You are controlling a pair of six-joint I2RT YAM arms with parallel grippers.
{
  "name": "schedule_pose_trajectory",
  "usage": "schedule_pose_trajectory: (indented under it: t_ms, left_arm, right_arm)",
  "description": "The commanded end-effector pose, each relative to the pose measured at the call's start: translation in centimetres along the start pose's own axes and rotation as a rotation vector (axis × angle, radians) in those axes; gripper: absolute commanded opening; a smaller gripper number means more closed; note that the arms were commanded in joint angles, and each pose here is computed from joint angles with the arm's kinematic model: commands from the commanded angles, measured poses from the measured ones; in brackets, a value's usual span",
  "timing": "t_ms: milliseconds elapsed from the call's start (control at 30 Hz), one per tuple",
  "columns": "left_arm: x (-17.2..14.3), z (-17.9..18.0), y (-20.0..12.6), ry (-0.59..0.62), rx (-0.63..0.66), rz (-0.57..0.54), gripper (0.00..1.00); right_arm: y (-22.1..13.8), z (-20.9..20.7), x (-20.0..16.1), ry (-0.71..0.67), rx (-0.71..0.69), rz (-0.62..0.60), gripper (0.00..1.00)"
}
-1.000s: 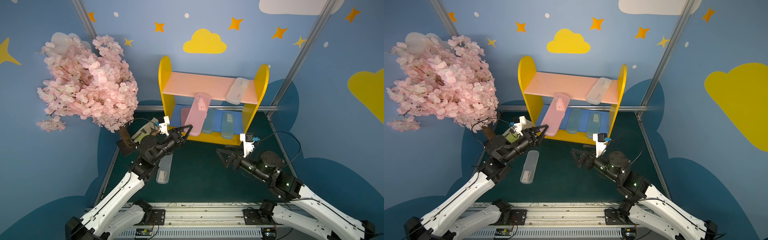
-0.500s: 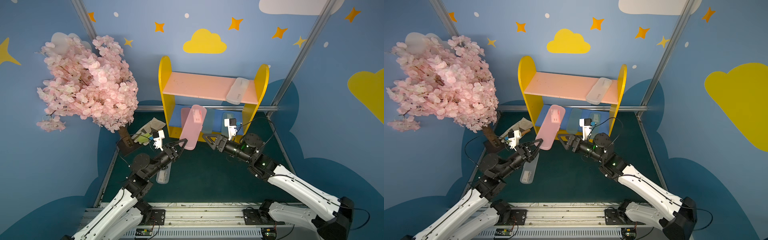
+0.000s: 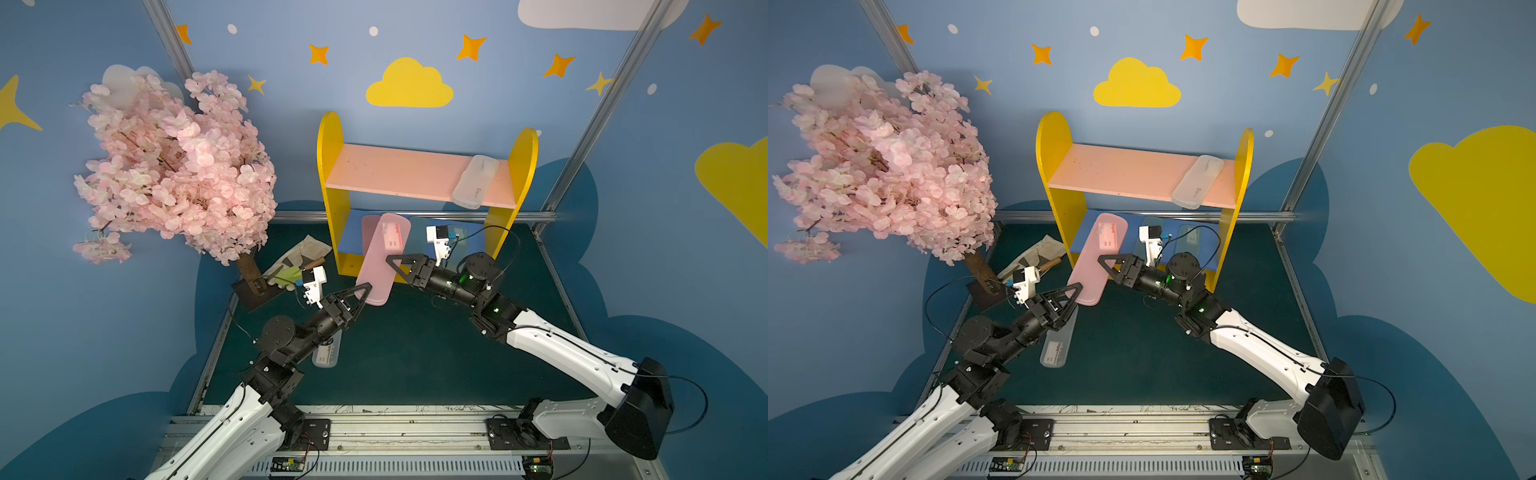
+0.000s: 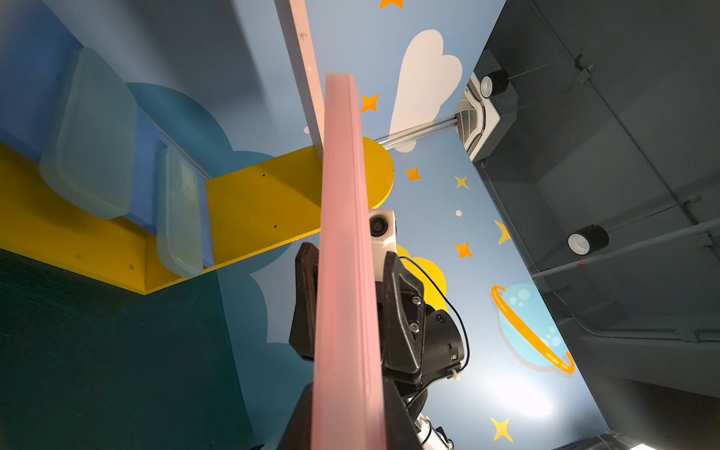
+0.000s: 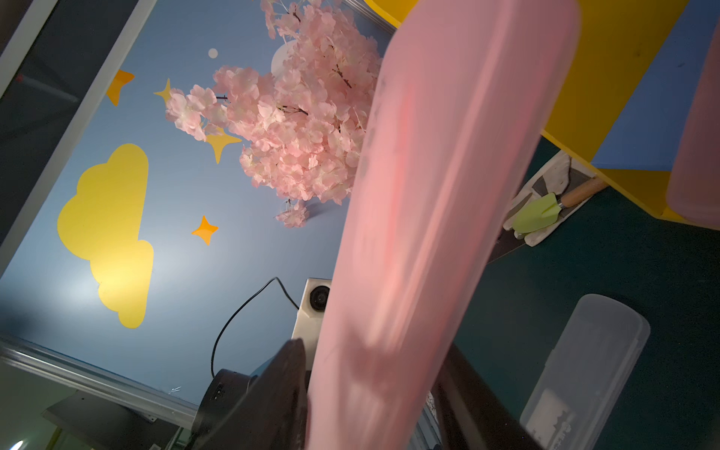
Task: Remove the pencil cases from the shelf
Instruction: Pick up the pencil case from the shelf.
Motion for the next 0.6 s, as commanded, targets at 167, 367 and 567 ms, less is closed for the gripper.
schedule_pose_trajectory:
  t_ms: [167, 367, 567]
  left_arm:
    - [0.3, -1.1, -0.3, 0.030, -0.060, -0.023, 0.03]
    - [0.3, -0.9, -0.2, 0.044, -0.031, -0.017, 0.34]
    - [0.4, -0.6, -1.2, 0.110, 0.072, -0.046, 0.86]
  right_arm:
    - [0.6, 1.4, 0.7, 0.033, 0.113, 0.004, 0.38]
    - [0.4, 1.1, 0.6, 0.049, 0.105, 0.017, 0.22]
    - [0.1, -0.5, 0.1, 0.063, 0.064, 0.017, 0.16]
Point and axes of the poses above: each gripper's point midway between its finger pads, its own y axis out along the fingers, its own z axis along the line the jaws close on, x = y × z, the point moved 9 cm from there along -y, back along the fingers, and after that the axes turned 5 degrees about y, right-handed, at the moved point
